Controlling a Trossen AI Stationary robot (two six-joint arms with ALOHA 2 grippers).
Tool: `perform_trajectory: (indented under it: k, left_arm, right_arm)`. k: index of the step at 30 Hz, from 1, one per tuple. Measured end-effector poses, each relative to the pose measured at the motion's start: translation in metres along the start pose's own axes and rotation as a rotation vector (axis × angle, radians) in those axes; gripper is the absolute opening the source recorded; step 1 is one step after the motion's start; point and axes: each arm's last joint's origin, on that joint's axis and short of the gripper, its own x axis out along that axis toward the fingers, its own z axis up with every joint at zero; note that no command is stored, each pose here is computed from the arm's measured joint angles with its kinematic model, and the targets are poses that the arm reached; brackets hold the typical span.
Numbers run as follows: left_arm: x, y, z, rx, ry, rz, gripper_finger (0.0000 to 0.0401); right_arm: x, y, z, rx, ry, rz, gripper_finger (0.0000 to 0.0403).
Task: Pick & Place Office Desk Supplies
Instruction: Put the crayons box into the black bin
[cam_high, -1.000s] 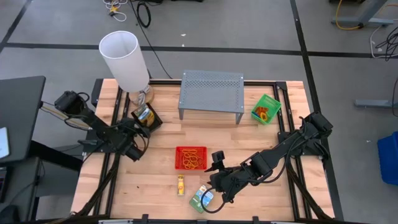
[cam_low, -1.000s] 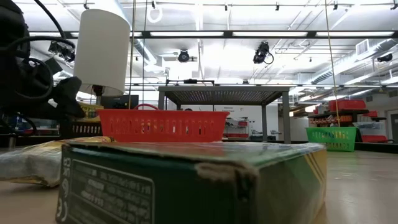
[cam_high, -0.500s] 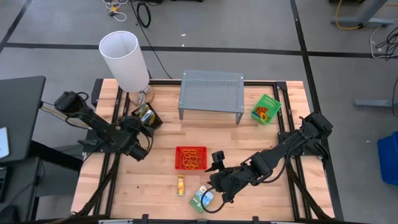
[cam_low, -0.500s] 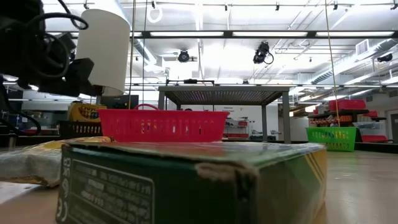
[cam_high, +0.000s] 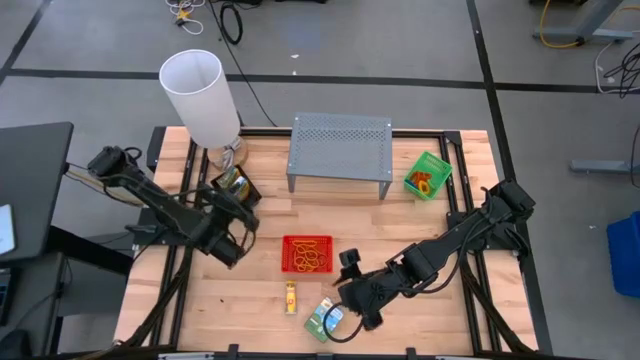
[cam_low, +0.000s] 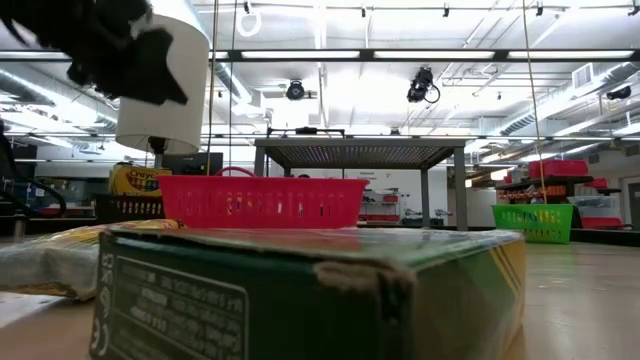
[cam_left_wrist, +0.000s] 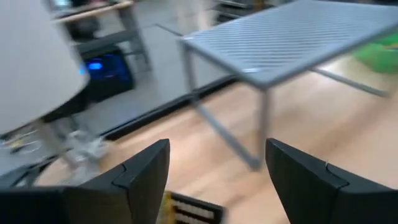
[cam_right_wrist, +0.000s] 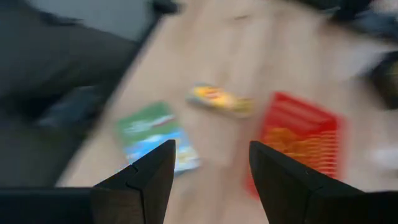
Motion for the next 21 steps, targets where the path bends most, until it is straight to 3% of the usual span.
perform_trajectory:
  k: [5,15,21]
  left_arm:
    - [-0.026,-0.024,0.011,0.012,0.023,-0.181,0.0266]
    - [-0.074,-0.055,-0.019,-0.171,0.129,-0.651,0.0265]
    - [-0.089,-0.058,-0.035,-0.189,0.051,-0.812,0.0265]
  right_arm:
    - [0.007,0.006,-0.003,0.097,0.042,0.176,0.0213]
    - [0.068,0.011,-0.009,0.318,0.063,0.249,0.0213]
    - [0.096,0.009,-0.018,0.423,0.094,0.256,0.0213]
